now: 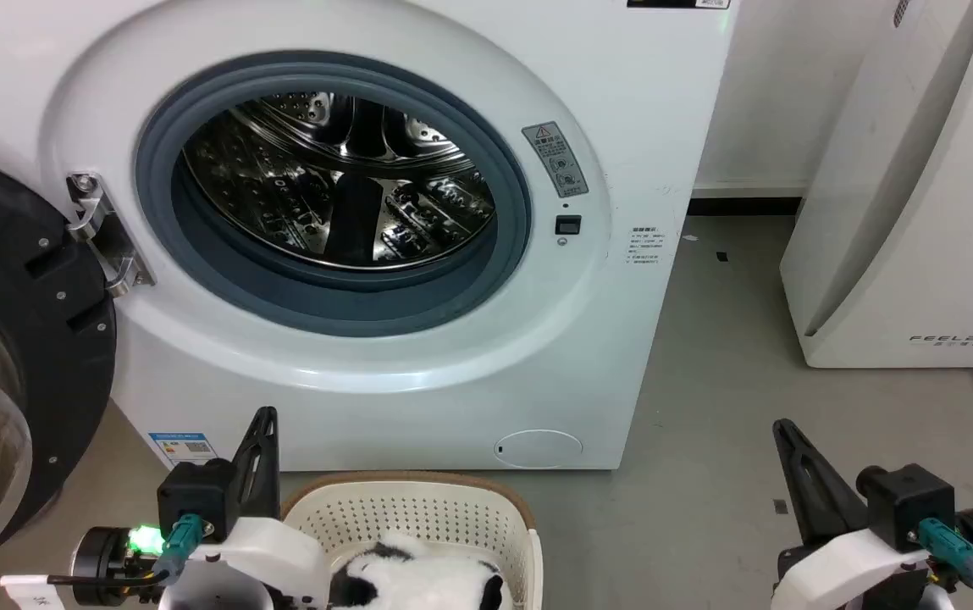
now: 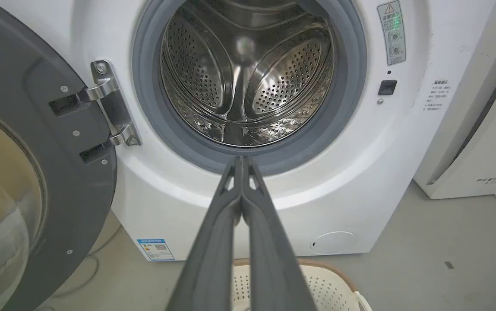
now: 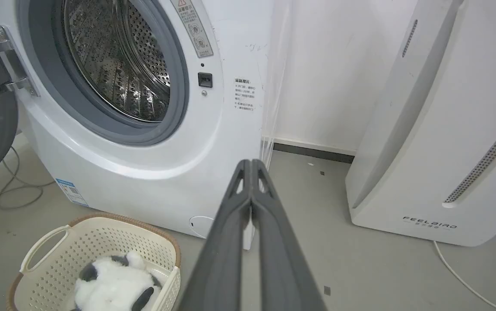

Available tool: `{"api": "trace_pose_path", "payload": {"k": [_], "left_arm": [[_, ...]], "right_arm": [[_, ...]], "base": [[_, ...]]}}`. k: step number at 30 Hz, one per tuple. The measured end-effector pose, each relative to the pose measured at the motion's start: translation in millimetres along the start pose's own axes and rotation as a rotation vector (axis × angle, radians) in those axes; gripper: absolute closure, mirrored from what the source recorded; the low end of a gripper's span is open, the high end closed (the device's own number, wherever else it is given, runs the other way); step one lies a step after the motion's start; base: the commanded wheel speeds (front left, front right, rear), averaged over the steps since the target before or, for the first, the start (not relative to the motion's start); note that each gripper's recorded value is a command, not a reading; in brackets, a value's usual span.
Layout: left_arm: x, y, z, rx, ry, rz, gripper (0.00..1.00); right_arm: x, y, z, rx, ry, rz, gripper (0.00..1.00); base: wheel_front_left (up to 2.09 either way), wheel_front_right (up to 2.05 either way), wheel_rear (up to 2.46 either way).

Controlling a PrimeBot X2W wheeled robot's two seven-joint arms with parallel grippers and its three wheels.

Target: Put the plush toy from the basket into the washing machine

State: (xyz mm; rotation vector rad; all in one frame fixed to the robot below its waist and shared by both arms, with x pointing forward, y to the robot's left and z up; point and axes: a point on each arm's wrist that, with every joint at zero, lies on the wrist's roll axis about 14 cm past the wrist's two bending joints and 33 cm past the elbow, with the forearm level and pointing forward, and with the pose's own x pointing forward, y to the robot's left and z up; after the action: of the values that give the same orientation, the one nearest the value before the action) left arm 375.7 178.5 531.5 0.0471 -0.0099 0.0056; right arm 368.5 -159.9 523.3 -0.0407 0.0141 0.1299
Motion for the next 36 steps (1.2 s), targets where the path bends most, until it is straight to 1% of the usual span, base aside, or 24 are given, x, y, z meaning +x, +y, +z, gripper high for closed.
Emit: {"api": "trace_pose_path", "payload": {"k": [19,20,36], "left_arm": [[0.0,-0.1,0.0,0.000,0.000,0.000,1.00],[0.1,0.1,-0.1,0.000,0.000,0.001,0.00],[2.4,-3.8,-3.1,0.000,-0.002,-0.003,0.00]], "right_arm": [[0.0,0.1,0.0,0.000,0.000,0.000,1.00],[-0.1,-0.1,-0.1,0.001,0.000,0.000,0.00],[1.1,-8.5,1.5,0.029,-0.019,-0.024,0.00]], "base": [[0.00,0.00,0.00],[0.00,0.00,0.00],[0.00,0.00,0.00]]}}
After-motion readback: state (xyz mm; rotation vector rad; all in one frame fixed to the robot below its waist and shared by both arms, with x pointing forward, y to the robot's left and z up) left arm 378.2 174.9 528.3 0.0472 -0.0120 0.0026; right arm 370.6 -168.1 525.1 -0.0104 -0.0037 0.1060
